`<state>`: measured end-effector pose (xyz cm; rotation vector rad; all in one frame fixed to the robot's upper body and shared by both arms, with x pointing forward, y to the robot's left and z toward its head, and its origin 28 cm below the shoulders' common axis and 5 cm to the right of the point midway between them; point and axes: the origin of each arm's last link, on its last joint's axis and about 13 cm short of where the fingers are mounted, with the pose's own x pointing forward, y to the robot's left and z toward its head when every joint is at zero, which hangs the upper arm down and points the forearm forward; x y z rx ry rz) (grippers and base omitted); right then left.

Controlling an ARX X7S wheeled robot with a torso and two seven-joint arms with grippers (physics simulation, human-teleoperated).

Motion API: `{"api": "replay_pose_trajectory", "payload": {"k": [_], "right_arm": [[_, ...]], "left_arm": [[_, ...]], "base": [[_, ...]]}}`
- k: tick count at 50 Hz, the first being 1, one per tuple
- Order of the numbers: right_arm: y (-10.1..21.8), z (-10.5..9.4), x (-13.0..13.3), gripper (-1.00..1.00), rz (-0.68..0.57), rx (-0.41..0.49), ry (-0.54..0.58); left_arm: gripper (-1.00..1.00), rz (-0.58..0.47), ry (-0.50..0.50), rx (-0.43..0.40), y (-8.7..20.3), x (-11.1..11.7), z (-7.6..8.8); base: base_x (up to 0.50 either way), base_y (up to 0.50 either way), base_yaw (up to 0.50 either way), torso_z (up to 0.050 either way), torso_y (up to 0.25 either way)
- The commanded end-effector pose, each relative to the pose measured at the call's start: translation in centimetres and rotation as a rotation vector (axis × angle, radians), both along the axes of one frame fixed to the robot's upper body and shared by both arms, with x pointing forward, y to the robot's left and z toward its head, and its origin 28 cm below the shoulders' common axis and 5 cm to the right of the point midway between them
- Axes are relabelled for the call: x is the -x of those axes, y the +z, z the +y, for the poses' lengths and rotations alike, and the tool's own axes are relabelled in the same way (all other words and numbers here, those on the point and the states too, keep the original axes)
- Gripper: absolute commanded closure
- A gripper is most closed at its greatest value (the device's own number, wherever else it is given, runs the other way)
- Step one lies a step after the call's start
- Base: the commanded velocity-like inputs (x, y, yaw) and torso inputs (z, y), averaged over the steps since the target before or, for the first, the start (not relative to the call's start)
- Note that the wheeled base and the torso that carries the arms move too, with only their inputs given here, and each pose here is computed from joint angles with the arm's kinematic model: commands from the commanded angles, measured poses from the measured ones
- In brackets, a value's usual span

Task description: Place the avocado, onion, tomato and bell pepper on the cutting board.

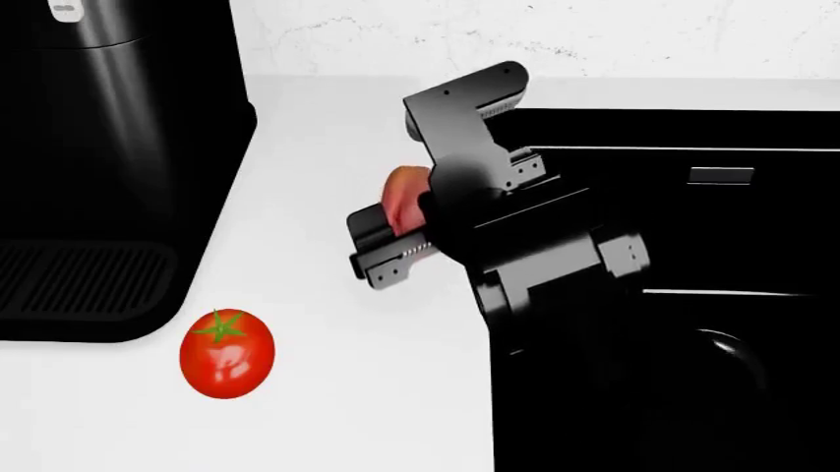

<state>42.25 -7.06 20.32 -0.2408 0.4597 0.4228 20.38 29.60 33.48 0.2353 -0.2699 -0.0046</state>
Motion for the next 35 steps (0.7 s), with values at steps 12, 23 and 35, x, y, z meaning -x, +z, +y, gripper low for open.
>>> {"api": "replay_pose_trajectory", "payload": {"k": [12,23,35], "right_arm": [[-1.9,0.4,0.0,-1.0,-0.073,-0.012,-0.001],[-3.3,0.9,0.2,-1.0,-0.116,-0.033,0.001],[-4.9,0.9,0.4,-1.0,-0.146,-0.031,-0.039]], "left_arm": [[-1.0,0.003,0.004,0.005,-0.2,0.2,0.0],[-1.0,0.003,0.0,0.01,-0.4,0.2,0.0],[-1.0,0.008,0.006,0.01,-0.7,0.4,0.2]], "base": [[0.0,0.0,0.0,0.0,0.0],[0.0,0.0,0.0,0.0,0.0],[0.0,0.0,0.0,0.0,0.0]]}}
